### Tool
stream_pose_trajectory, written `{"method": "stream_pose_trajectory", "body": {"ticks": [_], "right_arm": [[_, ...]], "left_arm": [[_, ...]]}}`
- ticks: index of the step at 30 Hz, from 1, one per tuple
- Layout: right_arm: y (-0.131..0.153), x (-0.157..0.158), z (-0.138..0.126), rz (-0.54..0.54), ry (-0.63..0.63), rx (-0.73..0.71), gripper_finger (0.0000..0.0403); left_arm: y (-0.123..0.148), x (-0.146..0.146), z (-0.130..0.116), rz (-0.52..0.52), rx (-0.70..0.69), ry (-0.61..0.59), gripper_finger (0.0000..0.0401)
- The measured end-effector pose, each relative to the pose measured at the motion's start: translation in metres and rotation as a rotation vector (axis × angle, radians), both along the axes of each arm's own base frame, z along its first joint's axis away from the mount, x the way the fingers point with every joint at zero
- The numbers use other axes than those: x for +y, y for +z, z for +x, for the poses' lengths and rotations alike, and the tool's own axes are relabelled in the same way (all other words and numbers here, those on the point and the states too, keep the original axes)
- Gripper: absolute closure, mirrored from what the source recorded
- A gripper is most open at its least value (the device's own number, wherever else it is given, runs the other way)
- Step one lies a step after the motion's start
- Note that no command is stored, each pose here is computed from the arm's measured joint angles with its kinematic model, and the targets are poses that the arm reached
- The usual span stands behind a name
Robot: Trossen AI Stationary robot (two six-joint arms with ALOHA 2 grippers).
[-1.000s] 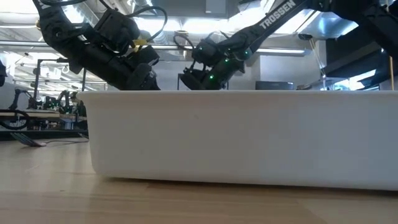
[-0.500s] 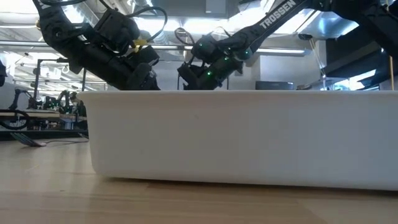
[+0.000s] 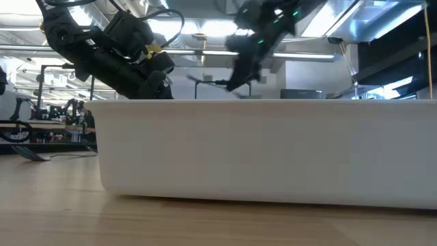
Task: Sort silverware
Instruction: Put the purple fork into the white silverware tray
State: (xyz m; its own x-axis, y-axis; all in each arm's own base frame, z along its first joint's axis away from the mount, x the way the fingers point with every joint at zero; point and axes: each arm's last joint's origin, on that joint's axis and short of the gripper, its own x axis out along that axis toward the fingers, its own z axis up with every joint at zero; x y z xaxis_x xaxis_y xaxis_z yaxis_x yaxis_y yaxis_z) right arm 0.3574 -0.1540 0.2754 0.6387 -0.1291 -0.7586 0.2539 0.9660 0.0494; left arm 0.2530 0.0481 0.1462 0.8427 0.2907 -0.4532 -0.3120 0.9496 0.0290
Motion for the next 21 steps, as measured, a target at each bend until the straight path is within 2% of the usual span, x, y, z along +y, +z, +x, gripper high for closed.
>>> {"method": "stream_pose_trajectory", "body": {"ticks": [6,11,15,21], "right_arm": [[0.021,0.028,-0.066,0.000,-0.068,-0.072,0.0403],[0.010,0.070,-0.108,0.067,-0.076,-0.155,0.0403],[0.000,0.110,-0.121,0.118,-0.021,-0.165,0.0403],[-0.013,0.171,-0.115,0.179,0.094,-0.123,0.0403]], "left_arm": [[0.000,0.000,0.000,0.001,-0.001,-0.001,0.0278],[0.000,0.000,0.000,-0.002,0.000,0.000,0.0278],[0.000,0.000,0.000,-0.003,-0.001,0.000,0.0278],[0.000,0.000,0.000,-0.006,-0.002,0.002,0.0278]]}}
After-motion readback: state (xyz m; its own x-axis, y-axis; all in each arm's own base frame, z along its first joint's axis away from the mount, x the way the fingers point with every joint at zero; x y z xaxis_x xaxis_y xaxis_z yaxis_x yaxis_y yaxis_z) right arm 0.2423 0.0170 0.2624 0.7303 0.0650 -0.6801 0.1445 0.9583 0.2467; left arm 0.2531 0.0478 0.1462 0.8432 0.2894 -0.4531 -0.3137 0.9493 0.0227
